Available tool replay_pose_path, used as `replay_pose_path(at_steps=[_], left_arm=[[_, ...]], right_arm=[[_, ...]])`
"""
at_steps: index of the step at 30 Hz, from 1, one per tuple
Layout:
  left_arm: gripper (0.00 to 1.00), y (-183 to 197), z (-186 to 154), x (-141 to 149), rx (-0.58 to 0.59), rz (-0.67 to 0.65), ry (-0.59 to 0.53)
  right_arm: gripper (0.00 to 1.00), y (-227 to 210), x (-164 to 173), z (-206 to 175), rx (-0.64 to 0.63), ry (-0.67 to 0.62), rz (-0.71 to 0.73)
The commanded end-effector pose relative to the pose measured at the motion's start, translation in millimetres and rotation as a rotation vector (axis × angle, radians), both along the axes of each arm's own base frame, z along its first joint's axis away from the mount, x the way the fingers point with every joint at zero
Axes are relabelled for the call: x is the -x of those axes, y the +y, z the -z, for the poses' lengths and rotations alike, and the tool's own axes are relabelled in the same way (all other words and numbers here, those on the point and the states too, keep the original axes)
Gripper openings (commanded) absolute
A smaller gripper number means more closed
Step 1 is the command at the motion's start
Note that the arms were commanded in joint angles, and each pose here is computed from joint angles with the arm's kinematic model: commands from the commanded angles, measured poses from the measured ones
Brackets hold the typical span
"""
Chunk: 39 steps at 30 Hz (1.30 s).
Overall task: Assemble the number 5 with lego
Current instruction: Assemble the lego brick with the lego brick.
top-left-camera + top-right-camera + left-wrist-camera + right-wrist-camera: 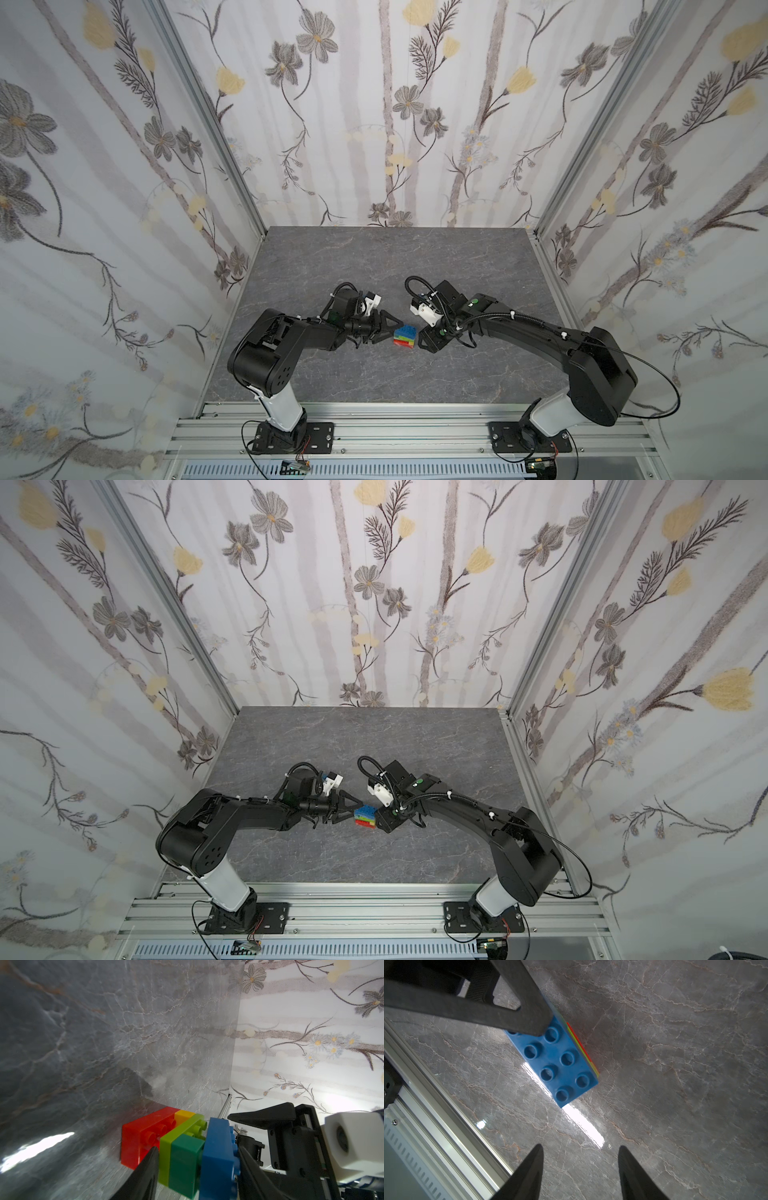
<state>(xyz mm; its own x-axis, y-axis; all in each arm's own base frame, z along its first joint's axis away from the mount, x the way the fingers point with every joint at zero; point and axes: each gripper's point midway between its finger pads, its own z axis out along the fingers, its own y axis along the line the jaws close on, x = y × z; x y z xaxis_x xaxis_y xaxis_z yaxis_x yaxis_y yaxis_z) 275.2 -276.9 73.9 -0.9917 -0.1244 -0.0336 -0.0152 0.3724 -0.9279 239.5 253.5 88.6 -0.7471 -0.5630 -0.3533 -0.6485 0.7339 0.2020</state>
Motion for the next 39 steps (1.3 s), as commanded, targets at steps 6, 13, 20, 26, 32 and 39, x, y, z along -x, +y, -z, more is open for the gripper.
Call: replay_pose_path(at_steps=[6,13,20,26,32,39], left_arm=[[0.55,-1,-6,-2,0.025,-0.005,-0.011],[0.52,-1,-2,-2,0.021,-0.005,-0.003],[0.43,-2,-1,-1,0.02,0.003,0.002],[0.4,-2,0,-2,0.014,0.004,0.001],[0.63,0,-1,-1,-0.005,0.007,-0.005],[0.78,2,-7,-2,-0.014,0.006,-0.022]], right_arm=[[0.57,4,-5,1,-0.009,-0.017,0.001],[0.57,3,-8,2,0.002,-0.025,0.003],[0.56,1,-11,2,0.01,-0.036,0.004],[0.56,1,-12,-1,0.005,-0.044,0.006],[0.57,-1,-14,-7,0.001,-0.063,0.011],[0.58,1,-13,-17,-0.02,-0.081,-0.002]])
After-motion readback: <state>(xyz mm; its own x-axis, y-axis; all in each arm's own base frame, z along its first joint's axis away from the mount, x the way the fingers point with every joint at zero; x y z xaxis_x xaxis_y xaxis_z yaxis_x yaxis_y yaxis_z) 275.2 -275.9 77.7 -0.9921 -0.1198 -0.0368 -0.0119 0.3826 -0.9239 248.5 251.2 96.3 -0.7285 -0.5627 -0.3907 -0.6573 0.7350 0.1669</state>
